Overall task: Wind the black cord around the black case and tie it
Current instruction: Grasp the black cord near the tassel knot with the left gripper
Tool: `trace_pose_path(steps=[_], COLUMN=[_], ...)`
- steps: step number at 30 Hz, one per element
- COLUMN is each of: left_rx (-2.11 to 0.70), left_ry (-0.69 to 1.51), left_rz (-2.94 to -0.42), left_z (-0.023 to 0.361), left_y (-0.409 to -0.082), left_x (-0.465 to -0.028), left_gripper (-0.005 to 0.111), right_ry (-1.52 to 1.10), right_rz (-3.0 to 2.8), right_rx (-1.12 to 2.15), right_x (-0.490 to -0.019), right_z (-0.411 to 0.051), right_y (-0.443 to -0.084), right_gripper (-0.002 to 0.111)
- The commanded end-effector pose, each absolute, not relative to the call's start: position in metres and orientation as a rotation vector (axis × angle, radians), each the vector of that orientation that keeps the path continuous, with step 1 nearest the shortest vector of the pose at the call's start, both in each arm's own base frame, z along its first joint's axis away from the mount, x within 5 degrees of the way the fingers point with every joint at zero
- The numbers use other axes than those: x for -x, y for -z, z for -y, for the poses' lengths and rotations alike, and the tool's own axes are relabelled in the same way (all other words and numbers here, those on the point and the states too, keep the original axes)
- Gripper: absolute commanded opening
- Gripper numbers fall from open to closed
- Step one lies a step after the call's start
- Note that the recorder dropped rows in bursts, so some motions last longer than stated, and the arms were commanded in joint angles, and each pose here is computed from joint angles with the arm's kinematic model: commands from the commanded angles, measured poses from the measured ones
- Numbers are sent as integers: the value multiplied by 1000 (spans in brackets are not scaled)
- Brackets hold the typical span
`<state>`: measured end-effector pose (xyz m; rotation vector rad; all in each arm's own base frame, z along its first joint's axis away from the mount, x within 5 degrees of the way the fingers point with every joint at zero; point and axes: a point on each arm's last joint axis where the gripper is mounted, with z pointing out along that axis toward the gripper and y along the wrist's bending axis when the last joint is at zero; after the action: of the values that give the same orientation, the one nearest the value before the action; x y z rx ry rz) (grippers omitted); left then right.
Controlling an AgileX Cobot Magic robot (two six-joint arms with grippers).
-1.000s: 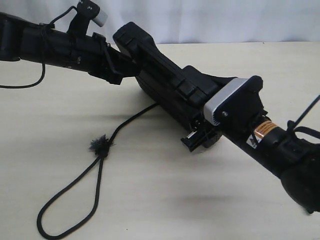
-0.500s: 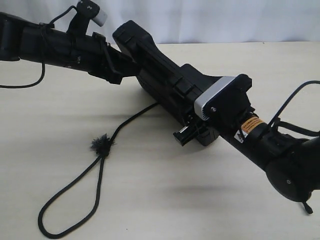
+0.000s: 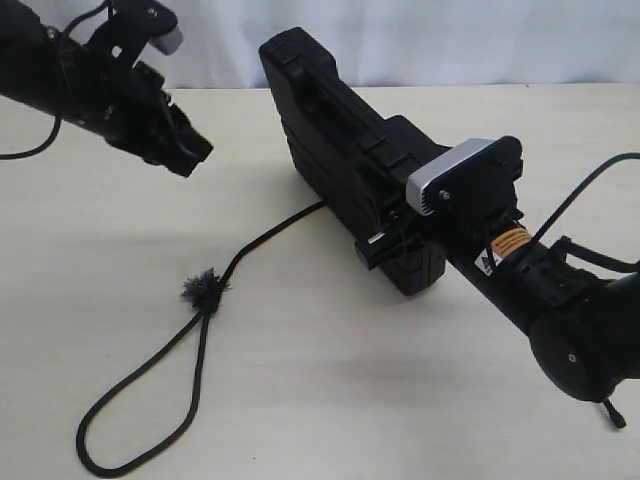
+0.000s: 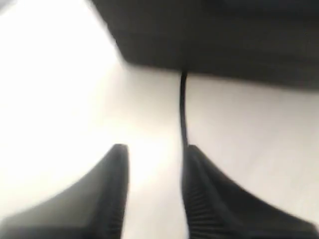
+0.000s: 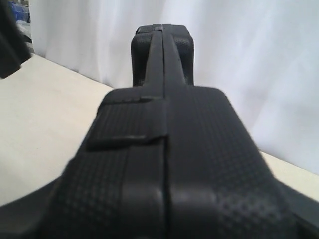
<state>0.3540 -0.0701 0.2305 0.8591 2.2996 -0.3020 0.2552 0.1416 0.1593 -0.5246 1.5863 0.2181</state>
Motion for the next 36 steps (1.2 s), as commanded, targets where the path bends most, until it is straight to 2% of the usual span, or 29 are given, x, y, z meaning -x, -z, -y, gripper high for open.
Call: trace_pose_path(steps=[1,4,11,15,19,22,28,33,36], left_rx=[-855,-793,-977,-1029,-891,-761,-654,-868,-836], left_ry=[194,211,278,298,260,258,348,331,250], left_rz=[-2593,-2723,-2796,-2852,-2888,-2926,-2941,-2953,-3042], left_z=[55,53,82,97,103,104,111,132,126], left_y=[-219,-215,-193,-167,-144,-130,-121,-101,-90], left_x=[-338,-330,-323,-324,-333,-338,-340,-331,-328], left_gripper=[0,0,2,20,43,51,51,51,51], right_ry=[-217,-218,-217,-215,-215,-215,-215,-215,-215], right_rz=[-1618,-1617,-1629,-1648,-1648,-1648,-1648,-1648,-1648], right_rx=[499,501,505,511,511,511,511,511,511], right_x=[-255,-255,-255,-255,-255,-255,-255,-255,-255], right_z=[-139,-140,-139,-139,-139,-139,-139,-139,-139], right_y=[-155,-155,-154,-152,-152,-152,-152,-152,-152], right_gripper=[4,4,4,4,4,4,4,4,4])
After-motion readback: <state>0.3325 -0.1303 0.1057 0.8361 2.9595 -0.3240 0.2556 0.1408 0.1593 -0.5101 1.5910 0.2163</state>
